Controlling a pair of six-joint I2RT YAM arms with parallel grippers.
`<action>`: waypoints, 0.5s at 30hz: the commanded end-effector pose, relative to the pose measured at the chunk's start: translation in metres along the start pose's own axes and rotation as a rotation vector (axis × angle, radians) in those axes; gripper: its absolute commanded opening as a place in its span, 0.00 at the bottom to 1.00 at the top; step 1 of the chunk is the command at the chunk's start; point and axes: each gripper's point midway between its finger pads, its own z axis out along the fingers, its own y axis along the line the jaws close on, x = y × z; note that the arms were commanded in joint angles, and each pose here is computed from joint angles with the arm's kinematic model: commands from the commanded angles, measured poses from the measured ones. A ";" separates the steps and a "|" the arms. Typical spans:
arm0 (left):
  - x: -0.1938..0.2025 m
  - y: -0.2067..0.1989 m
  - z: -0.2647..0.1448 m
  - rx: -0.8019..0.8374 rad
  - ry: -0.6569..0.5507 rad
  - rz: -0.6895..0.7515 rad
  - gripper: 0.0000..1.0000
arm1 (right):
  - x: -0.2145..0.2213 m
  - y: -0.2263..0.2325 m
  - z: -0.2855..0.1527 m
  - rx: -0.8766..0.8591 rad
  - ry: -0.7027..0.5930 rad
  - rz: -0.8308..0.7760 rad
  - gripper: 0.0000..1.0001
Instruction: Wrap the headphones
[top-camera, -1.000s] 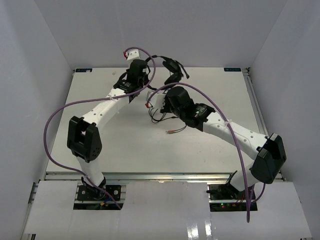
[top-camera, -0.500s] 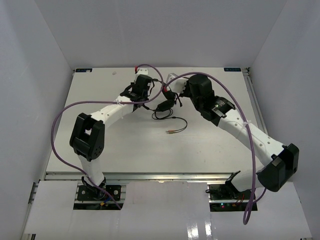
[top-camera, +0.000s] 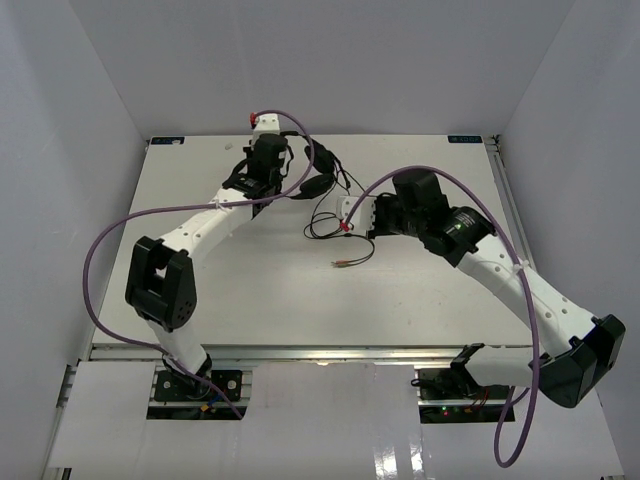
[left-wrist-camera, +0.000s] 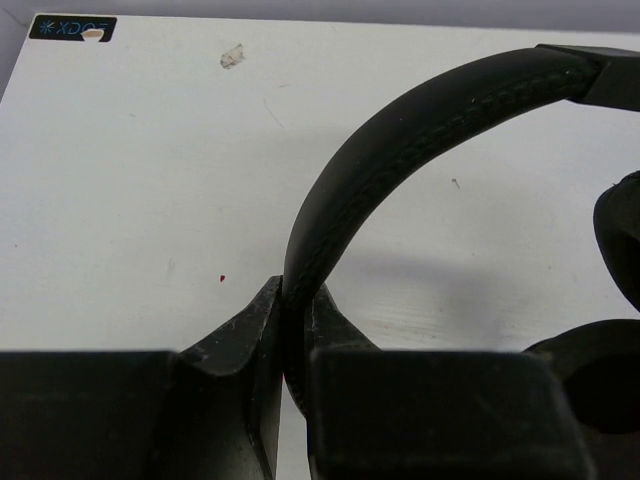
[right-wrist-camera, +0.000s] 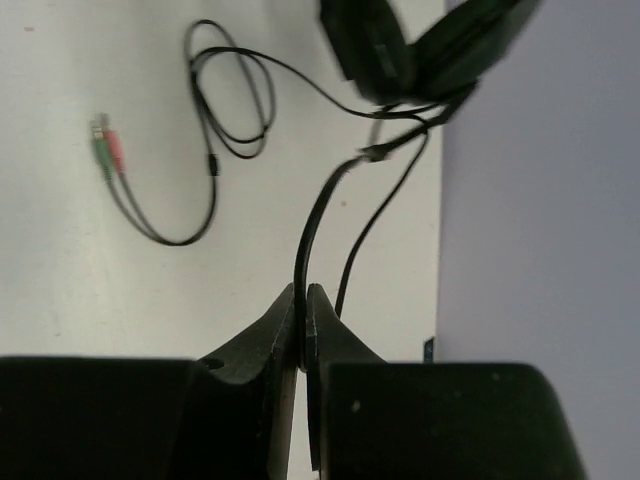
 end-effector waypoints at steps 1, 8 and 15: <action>-0.104 0.032 -0.050 0.085 -0.184 -0.334 0.00 | 0.019 -0.007 -0.012 0.084 0.041 0.015 0.08; -0.122 0.045 -0.086 0.203 -0.231 -0.339 0.00 | 0.055 -0.095 -0.064 0.516 0.126 0.158 0.08; -0.127 0.081 -0.105 0.102 -0.345 -0.386 0.00 | 0.005 -0.064 -0.058 0.258 -0.123 0.132 0.08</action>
